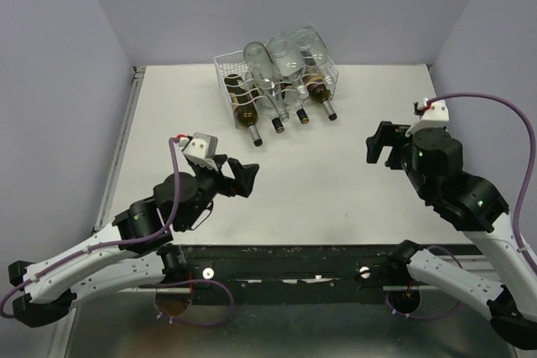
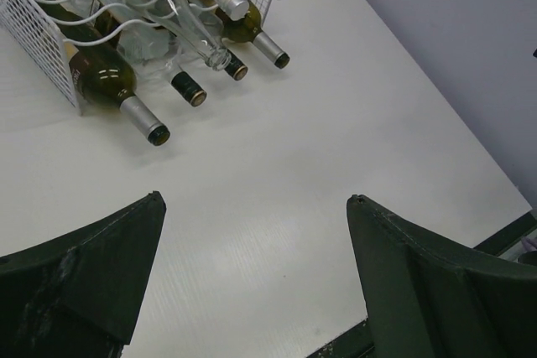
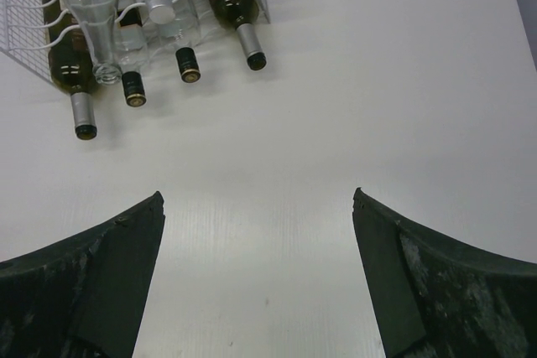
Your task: Put the wine bottle on the wine rack
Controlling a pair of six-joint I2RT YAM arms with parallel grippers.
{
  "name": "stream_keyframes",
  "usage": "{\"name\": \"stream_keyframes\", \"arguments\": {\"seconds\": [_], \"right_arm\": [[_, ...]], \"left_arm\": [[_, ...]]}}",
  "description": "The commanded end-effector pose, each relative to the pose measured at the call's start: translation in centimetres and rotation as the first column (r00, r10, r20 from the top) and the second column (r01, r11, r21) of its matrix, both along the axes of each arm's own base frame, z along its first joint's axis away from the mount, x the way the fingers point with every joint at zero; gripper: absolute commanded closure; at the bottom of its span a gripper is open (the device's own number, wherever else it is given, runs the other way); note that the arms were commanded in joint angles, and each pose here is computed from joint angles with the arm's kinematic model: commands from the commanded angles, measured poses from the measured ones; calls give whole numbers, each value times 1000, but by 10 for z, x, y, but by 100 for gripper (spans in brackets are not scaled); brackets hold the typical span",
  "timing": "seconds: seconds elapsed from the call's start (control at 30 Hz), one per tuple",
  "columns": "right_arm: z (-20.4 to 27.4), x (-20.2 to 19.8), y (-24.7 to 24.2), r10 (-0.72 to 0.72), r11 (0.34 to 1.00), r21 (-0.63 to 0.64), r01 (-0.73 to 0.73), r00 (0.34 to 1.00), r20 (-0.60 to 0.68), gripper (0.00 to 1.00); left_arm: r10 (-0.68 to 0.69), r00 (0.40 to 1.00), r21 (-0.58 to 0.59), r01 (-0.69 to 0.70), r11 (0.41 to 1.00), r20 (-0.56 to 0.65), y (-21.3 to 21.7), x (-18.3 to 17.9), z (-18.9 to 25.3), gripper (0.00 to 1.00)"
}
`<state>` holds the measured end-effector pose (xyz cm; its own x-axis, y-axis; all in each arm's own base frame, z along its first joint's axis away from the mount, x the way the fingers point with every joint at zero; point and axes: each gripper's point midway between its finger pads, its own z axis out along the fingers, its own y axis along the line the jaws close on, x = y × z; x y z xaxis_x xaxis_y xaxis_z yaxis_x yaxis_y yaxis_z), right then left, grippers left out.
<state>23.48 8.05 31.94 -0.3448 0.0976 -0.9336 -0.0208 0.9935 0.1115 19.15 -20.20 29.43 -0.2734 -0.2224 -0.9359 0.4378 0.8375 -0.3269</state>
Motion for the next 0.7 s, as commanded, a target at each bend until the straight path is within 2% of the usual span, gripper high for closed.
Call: {"name": "stream_keyframes", "arguments": {"seconds": [0.0,0.3,0.5,0.67], "right_arm": [[8,-17,-14,12,999,-43,-13,1000,-18,0],[18,-28,-22,31,999,-45,-31,999,6,0],[20,-27,-21,33,998,-45,-32,999,14,0],[18,-24,-19,38,998,-54,-38,999,7,0]], "left_arm": [[20,998,28,-21,999,53,26,-5,18,1],[123,990,45,-127,991,69,63,-6,25,1],[130,988,16,-132,991,84,68,-8,29,1],[173,983,47,-176,983,66,74,-4,26,1]]}}
